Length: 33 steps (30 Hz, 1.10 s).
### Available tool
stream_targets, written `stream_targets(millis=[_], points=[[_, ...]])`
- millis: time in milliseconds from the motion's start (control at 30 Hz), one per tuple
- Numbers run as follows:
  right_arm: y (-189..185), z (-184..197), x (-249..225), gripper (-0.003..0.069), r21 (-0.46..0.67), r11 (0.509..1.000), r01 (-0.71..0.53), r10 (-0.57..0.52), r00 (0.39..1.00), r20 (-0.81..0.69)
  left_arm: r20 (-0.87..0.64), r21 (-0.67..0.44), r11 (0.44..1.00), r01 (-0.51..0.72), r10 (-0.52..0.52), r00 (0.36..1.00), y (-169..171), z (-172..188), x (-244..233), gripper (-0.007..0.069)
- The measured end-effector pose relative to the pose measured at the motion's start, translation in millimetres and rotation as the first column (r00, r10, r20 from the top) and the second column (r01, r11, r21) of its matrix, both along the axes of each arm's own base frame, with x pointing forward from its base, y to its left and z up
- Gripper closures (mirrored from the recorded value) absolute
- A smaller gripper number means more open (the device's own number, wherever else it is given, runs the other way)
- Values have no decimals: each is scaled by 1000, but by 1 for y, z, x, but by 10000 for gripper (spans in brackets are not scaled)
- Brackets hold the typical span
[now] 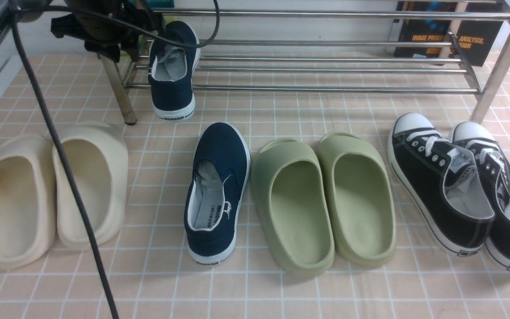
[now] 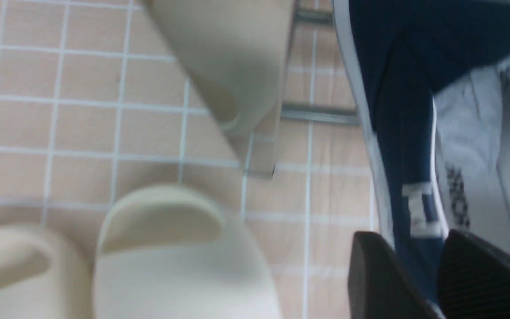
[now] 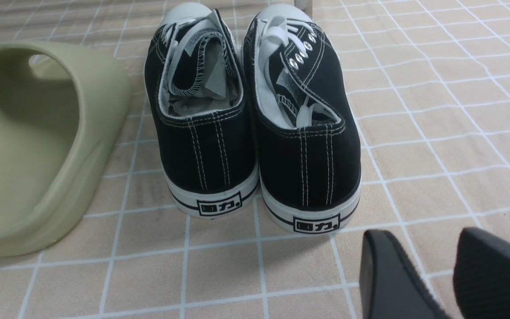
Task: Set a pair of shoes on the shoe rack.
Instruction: Use the left arm to put a shoe into the shoe rack
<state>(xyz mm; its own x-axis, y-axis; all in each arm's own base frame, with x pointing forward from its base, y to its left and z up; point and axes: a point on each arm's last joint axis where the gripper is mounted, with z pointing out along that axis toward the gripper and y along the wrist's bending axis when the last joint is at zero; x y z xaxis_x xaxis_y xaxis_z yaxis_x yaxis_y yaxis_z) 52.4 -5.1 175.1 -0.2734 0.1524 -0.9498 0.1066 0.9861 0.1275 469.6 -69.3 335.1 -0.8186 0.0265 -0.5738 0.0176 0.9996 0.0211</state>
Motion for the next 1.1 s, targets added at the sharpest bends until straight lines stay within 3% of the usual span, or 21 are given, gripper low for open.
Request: stream_targets(millis=[100,200,400,600,900,1100], points=[[0,0,0,421,0,1000,0,0,1000,0,-81,47,998,45,-41,996,3,3,-15,553],[0,0,0,421,0,1000,0,0,1000,0,-144,37,997,72,-66,987,2,-7,-25,614],[0,0,0,421,0,1000,0,0,1000,0,-206,-13,990,143,-143,968,-26,-49,-37,623],[0,0,0,421,0,1000,0,0,1000,0,-69,6,973,231,-230,971,-65,-93,-27,623],[0,0,0,421,0,1000,0,0,1000,0,17,180,982,63,-67,998,-37,-76,-13,622],[0,0,0,421,0,1000,0,0,1000,0,102,130,990,55,-69,992,-39,-70,-7,620]])
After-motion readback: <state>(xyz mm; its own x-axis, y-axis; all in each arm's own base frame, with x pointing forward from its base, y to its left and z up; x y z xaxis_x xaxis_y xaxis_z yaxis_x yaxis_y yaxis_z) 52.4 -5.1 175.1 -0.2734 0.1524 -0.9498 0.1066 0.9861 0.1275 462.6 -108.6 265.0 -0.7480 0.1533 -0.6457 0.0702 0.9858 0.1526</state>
